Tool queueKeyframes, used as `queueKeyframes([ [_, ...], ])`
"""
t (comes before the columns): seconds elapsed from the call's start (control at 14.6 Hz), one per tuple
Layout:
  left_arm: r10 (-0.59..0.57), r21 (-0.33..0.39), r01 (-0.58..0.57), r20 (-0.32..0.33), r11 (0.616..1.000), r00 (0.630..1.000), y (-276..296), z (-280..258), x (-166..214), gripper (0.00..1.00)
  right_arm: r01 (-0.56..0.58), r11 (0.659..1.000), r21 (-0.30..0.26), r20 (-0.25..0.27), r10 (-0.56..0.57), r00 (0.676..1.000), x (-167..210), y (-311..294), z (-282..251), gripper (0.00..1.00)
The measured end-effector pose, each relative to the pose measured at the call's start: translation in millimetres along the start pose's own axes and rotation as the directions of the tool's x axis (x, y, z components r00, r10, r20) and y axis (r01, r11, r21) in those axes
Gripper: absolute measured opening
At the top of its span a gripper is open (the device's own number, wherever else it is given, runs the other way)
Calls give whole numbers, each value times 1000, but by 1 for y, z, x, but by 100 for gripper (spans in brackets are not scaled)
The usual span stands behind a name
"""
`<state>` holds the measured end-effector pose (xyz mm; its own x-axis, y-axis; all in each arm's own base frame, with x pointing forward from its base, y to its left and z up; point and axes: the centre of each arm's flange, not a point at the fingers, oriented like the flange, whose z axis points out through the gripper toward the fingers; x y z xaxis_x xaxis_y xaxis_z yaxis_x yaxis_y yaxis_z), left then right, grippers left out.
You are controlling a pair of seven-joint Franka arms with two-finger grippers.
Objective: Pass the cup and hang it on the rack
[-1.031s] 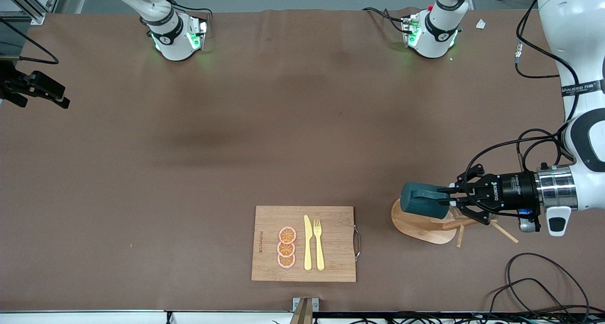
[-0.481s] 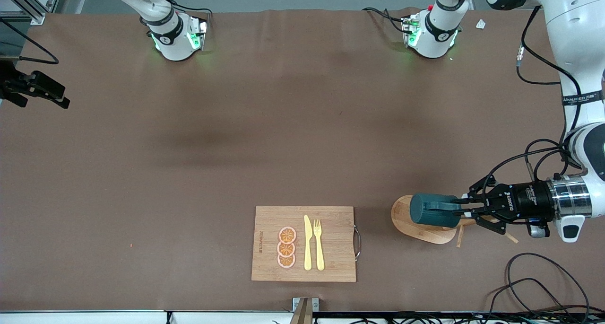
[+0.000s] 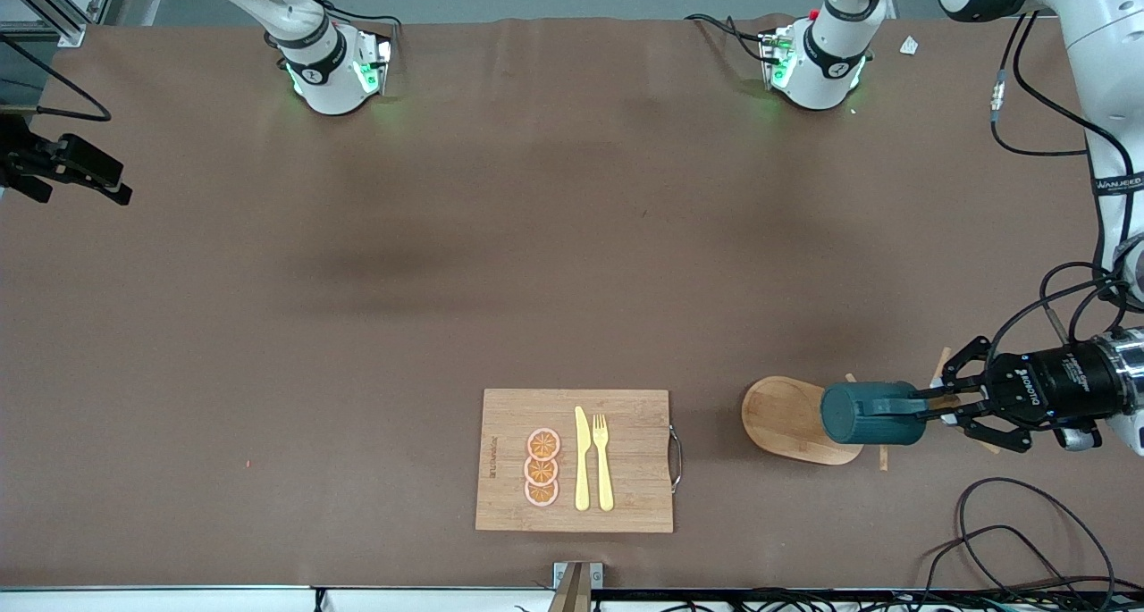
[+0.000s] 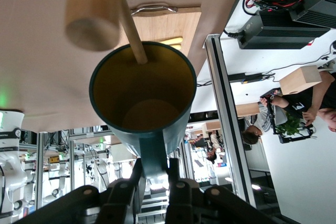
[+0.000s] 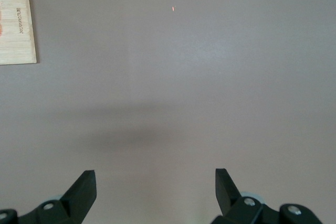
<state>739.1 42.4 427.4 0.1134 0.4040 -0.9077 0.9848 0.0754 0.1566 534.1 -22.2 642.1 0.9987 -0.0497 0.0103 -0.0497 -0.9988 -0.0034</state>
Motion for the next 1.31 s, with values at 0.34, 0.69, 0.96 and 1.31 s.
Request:
queueKeyframes([
  [0.34, -19, -9, 19, 29, 1000, 999, 1, 4, 11, 21, 0, 1000, 0, 0, 0, 1000, 0, 0, 0, 100],
  [0.69, -51, -7, 51, 34, 999, 998, 0, 8, 33, 21, 0, 1000, 0, 0, 0, 1000, 0, 0, 0, 100],
  [0.96, -51, -16, 51, 45, 999, 998, 0, 9, 48, 21, 0, 1000, 0, 0, 0, 1000, 0, 0, 0, 100],
  [1.31, -49, -44, 51, 43, 998, 998, -1, -12, 58, 21, 0, 1000, 0, 0, 0, 1000, 0, 0, 0, 100],
])
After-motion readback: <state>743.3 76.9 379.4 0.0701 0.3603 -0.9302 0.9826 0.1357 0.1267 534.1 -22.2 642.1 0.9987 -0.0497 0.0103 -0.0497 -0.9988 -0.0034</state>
